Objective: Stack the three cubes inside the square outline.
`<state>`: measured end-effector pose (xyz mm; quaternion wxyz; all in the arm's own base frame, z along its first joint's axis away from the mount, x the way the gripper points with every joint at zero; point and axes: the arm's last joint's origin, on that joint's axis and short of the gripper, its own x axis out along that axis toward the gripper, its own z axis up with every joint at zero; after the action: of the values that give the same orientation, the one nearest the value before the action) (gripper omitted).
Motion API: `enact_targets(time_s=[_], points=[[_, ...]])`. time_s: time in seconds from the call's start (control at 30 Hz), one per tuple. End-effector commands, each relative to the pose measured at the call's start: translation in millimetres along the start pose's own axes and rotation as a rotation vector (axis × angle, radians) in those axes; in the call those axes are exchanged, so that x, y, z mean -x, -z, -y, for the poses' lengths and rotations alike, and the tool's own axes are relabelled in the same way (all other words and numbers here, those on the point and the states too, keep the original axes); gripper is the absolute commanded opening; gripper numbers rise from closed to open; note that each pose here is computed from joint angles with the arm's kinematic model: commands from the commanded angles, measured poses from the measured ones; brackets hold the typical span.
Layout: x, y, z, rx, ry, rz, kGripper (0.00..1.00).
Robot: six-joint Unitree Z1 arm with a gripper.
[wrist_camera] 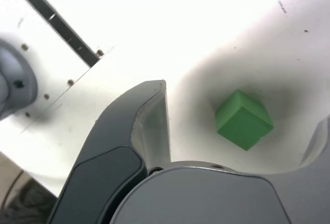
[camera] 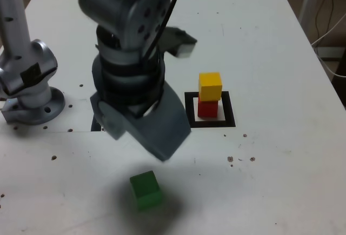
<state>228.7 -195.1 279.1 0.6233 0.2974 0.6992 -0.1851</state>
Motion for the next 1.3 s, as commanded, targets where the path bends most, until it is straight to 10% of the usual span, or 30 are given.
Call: enact_targets(time_s=[0.0, 0.83, 1.27], points=[[-7.8, -4.7, 8.7, -0.059, -0.022, 0.001, 1.00], [-57.8, -34.7, 50.0, -0.239, -0.055, -0.022, 0.95], [-62.6, -40.3, 51.2, -0.219, -0.079, -0.040, 0.38]])
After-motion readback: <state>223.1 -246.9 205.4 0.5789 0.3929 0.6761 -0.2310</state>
